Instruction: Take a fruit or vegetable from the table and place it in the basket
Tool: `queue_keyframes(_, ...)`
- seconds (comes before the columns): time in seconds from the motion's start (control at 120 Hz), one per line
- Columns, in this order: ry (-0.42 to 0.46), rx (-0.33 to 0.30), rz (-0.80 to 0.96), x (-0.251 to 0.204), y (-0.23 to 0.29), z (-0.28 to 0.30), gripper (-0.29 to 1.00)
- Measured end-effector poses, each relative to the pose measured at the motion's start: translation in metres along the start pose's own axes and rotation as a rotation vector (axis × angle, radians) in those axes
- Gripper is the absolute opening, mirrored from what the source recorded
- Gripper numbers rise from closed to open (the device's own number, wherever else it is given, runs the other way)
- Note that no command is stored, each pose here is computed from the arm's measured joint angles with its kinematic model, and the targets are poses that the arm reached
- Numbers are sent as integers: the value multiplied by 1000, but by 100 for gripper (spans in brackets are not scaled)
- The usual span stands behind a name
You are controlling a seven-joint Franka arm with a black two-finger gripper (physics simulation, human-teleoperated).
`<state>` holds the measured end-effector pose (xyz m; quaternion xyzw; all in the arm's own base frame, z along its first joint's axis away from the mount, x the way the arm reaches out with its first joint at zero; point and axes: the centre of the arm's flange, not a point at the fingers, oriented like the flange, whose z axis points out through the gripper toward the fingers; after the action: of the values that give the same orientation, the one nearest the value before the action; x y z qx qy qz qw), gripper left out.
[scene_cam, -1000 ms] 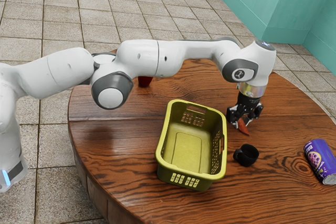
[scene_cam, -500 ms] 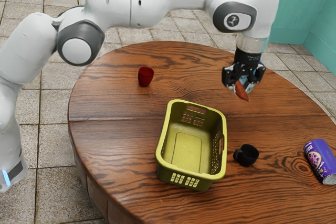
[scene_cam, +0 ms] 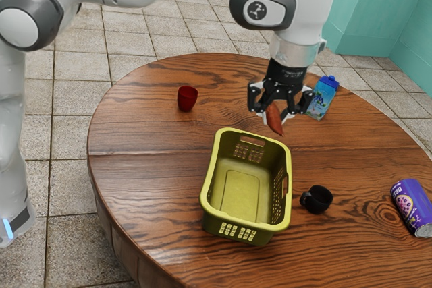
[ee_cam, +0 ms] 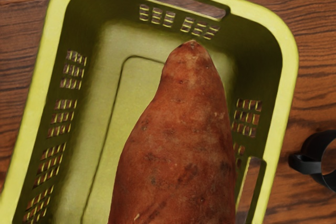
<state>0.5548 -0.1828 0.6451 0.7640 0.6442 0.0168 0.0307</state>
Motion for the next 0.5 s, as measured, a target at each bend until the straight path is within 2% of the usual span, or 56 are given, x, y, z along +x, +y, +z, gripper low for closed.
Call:
queue_keyframes(0.242, 1, 20, 6, -1, 0, 12, 19)
queue_keyframes(0.383, -3, 12, 29, -14, -2, 9, 48)
queue_keyframes(0.5, -5, 15, 58, -29, -6, 7, 61)
